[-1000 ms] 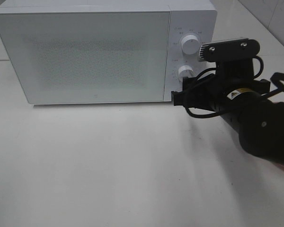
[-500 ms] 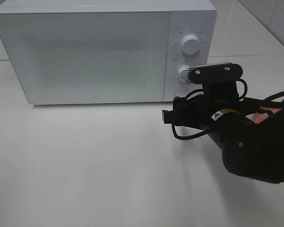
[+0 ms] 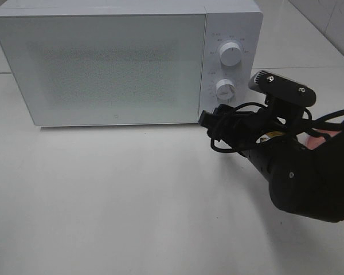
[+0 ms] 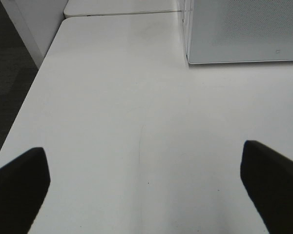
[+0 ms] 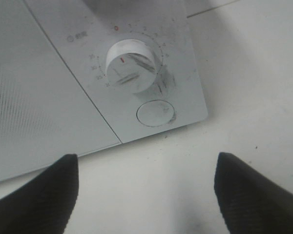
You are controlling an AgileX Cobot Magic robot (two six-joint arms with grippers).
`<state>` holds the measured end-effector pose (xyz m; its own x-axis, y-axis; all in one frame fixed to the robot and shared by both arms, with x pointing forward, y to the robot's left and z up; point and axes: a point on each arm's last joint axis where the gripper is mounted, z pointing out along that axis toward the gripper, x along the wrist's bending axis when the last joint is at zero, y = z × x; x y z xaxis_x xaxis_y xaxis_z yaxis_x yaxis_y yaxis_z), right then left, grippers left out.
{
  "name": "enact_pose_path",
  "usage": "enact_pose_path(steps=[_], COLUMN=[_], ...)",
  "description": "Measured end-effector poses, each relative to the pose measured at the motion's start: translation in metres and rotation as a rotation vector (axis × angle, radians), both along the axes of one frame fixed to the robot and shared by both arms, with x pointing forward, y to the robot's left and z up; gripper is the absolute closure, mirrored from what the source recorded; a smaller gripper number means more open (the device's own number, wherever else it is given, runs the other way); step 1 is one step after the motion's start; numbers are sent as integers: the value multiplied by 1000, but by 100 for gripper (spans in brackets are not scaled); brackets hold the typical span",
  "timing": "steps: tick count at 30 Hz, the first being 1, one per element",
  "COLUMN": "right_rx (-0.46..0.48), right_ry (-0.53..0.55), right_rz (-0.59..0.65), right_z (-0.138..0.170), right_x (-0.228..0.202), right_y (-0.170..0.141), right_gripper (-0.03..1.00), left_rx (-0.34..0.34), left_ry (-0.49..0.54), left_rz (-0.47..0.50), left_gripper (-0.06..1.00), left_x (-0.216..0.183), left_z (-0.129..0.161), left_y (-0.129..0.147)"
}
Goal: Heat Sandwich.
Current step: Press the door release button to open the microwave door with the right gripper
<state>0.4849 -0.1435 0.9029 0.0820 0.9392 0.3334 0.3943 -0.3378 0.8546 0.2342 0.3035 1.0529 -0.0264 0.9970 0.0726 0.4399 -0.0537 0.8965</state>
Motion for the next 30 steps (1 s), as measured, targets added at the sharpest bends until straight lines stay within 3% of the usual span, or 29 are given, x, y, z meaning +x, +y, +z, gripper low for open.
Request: enact_pose_path(steps=[1,2,3,5,6,8,10,11,16,17,20,23,25,26,28,29,30], right_rx=[59,59,181,289,404,447,555,658,779,858,972,1003,1025,1025,1028,1029,1029], right_ry=[4,4,12,20,28,31,38,45,53,59,66,68,70,70,70,70,70], right_rz=[-26,-26,-79,-126,-175,-194,-241,-286,-339,-373,-423,-436,-446,-446,-447,-449,-449], right_z=[0,0,0,0,0,0,0,0,0,0,0,0,0,0,0,0,0], right_x=[0,0,0,0,0,0,0,0,0,0,0,0,0,0,0,0,0], right_y=[0,0,0,0,0,0,0,0,0,0,0,0,0,0,0,0,0], right_gripper=[21,21,21,21,21,21,22,23,26,29,39,46,62,62,74,85,85], left_rx=[0,0,0,0,0,0,0,0,0,0,0,0,0,0,0,0,0], left_ry=[0,0,0,0,0,0,0,0,0,0,0,0,0,0,0,0,0], left_rz=[0,0,0,0,0,0,0,0,0,0,0,0,0,0,0,0,0], left_gripper=[-5,-5,-5,-5,-5,-5,-5,-5,-5,-5,-5,-5,-5,-5,-5,-5,-5], left_x=[0,0,0,0,0,0,0,0,0,0,0,0,0,0,0,0,0], left_z=[0,0,0,0,0,0,0,0,0,0,0,0,0,0,0,0,0], left_y=[0,0,0,0,0,0,0,0,0,0,0,0,0,0,0,0,0])
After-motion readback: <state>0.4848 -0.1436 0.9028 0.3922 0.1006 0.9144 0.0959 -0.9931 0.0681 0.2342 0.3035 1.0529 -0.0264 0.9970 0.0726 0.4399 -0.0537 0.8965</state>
